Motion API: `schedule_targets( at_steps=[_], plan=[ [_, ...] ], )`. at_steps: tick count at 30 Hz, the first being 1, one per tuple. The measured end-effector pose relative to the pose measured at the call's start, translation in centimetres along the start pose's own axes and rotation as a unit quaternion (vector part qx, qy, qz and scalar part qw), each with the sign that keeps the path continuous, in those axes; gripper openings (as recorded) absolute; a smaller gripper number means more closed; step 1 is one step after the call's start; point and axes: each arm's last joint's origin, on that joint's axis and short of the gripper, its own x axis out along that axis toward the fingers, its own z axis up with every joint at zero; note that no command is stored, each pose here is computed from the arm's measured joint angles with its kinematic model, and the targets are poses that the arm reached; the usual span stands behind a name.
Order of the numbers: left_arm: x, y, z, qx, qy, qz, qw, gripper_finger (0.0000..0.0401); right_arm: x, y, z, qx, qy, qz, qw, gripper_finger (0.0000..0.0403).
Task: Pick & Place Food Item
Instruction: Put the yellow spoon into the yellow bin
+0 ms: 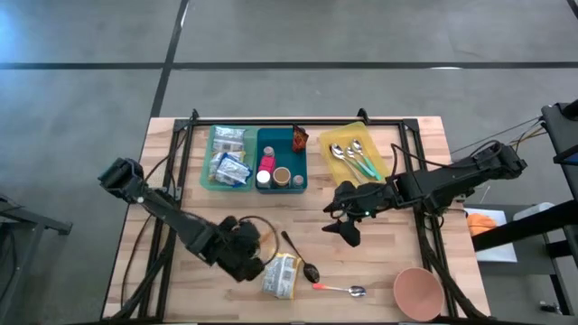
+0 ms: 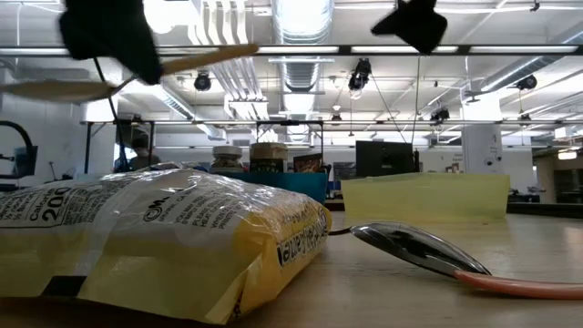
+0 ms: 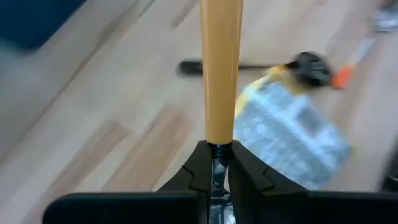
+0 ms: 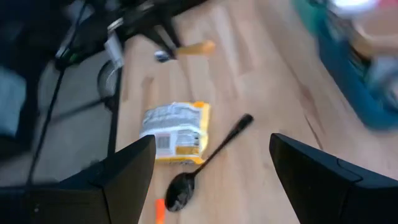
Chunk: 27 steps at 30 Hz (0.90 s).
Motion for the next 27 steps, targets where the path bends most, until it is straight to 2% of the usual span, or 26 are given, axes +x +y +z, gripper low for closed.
schedule_targets(
  at_steps=[2,4,8,10,14,18,21,24,27],
  plan=[
    [0.0,-0.2,1.5,0.033,0.011,-0.030,0.999,0.0028,-0.3,0.6,0.3,-0.070,-0.001,0.019,0.997,0.0311],
    [0.1,-0.2,3.1,0.040,0.040,-0.068,0.996,0.0028,-0.8,1.4,0.8,-0.158,-0.006,0.029,0.987,0.0311],
    [0.5,0.8,6.6,-0.027,0.087,-0.121,0.988,0.0028,-1.8,3.0,1.3,-0.324,-0.021,-0.001,0.946,0.0311],
    [0.6,1.2,8.0,-0.065,0.091,-0.141,0.984,0.0028,-2.2,3.9,1.2,-0.381,-0.012,-0.028,0.924,0.0311],
    [0.5,1.3,10.6,-0.105,0.076,-0.212,0.969,0.0028,-2.3,5.2,0.8,-0.465,0.013,-0.111,0.878,0.0311],
    [0.6,1.7,13.2,-0.127,0.046,-0.293,0.947,0.0028,-1.0,6.4,0.1,-0.550,0.047,-0.184,0.813,0.0311],
    [0.7,2.1,14.1,-0.134,0.039,-0.317,0.938,0.0028,0.1,7.3,0.2,-0.586,0.056,-0.232,0.774,0.0311],
    [0.8,2.5,14.4,-0.132,0.053,-0.326,0.935,0.0028,0.8,7.9,0.6,-0.603,0.064,-0.253,0.754,0.0311],
    [0.8,2.6,14.5,-0.123,0.064,-0.335,0.932,0.0028,1.3,8.4,1.0,-0.613,0.073,-0.244,0.748,0.0310]
  ],
)
